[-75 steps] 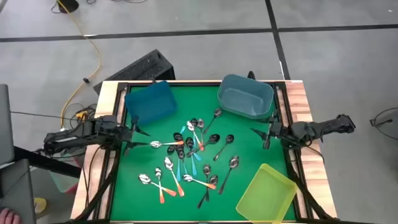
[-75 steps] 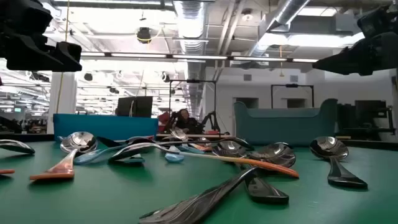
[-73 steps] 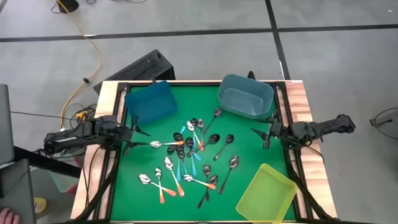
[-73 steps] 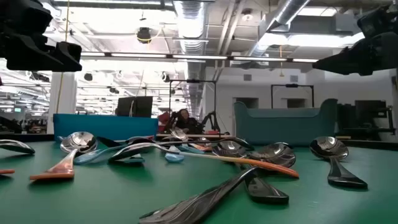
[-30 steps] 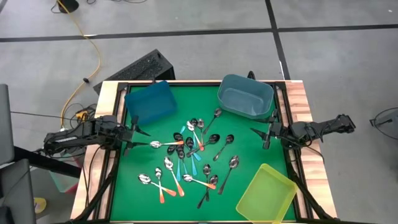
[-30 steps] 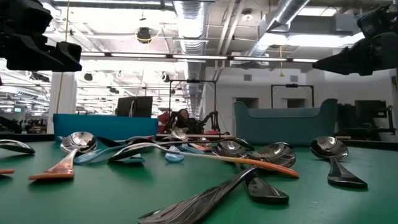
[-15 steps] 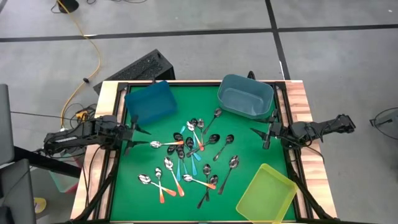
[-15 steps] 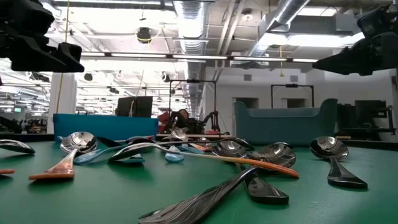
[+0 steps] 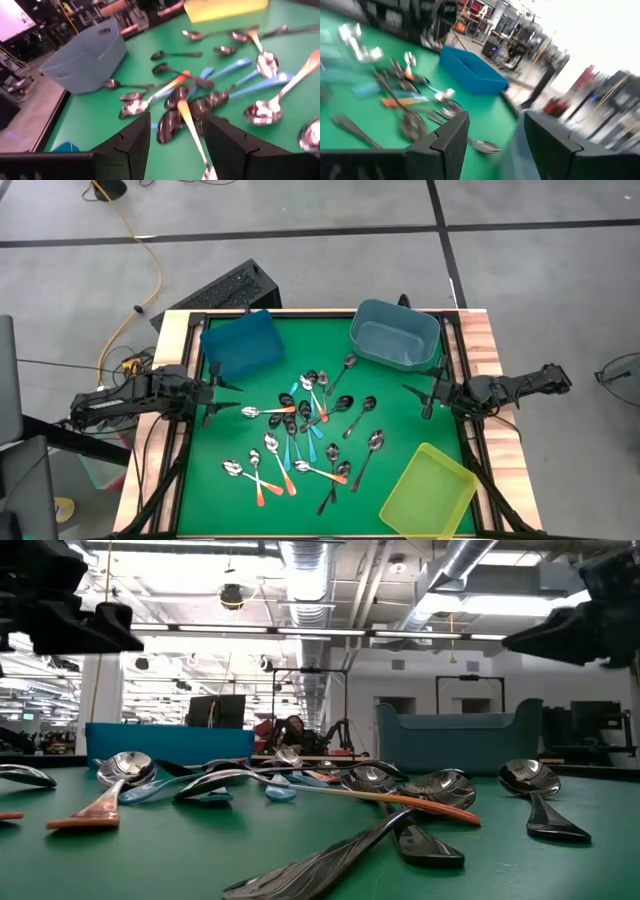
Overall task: Sort silverware by color (type)
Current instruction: Put the orange spoon into the dark blue bin
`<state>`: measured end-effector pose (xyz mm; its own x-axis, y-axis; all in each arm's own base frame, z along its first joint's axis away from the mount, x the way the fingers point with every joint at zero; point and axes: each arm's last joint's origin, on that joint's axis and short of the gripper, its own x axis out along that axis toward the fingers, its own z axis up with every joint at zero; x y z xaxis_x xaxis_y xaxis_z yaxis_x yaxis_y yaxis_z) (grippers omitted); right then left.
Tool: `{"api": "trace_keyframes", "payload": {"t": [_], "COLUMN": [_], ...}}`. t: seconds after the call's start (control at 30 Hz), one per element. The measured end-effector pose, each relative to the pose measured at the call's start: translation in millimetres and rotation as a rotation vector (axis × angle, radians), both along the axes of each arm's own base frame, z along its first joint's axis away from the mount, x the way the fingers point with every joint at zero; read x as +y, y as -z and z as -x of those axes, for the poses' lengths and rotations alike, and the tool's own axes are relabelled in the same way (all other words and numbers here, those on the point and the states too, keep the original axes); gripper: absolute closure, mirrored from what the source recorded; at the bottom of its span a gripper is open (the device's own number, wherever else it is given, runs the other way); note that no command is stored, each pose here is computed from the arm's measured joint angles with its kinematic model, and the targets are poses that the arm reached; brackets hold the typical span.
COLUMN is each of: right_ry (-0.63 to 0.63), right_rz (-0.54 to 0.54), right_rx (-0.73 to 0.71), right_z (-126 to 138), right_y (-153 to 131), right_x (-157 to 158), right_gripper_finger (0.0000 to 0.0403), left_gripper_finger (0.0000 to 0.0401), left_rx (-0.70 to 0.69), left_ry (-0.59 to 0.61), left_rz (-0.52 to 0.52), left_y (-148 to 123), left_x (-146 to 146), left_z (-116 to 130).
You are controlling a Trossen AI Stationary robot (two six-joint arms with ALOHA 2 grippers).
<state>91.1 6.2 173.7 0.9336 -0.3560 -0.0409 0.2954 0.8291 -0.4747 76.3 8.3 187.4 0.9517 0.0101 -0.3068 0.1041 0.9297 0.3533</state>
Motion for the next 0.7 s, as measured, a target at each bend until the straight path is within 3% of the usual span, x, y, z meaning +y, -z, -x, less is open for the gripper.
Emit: {"api": "trace_keyframes", "payload": {"t": [0.2,0.33,0.5,0.6,0.7], "right_ry": [-0.003,-0.003,-0.055,-0.093,-0.080], "right_rz": [0.265,0.496,0.609,0.618,0.437], "right_rx": [0.091,0.142,0.134,0.114,-0.006], "right_z": [0,0,-1,-1,-1], "right_y": [-1,-4,-7,-8,-15], "right_x": [0,0,2,3,3], "right_gripper_finger": [0.0182,0.0182,0.0182,0.0182,0.0182], "left_gripper_finger": [0.0237,0.0237,0.0237,0.0237,0.0237], "left_rx": [-0.186,-0.241,-0.253,-0.257,-0.260], "left_ry": [0.006,-0.084,-0.202,-0.214,-0.212], "left_rz": [0.305,0.413,0.526,0.524,0.542], "left_y": [-18,-23,-22,-22,-22], "left_x": [-2,1,3,4,3], "left_z": [-4,-4,-4,-4,-4]}}
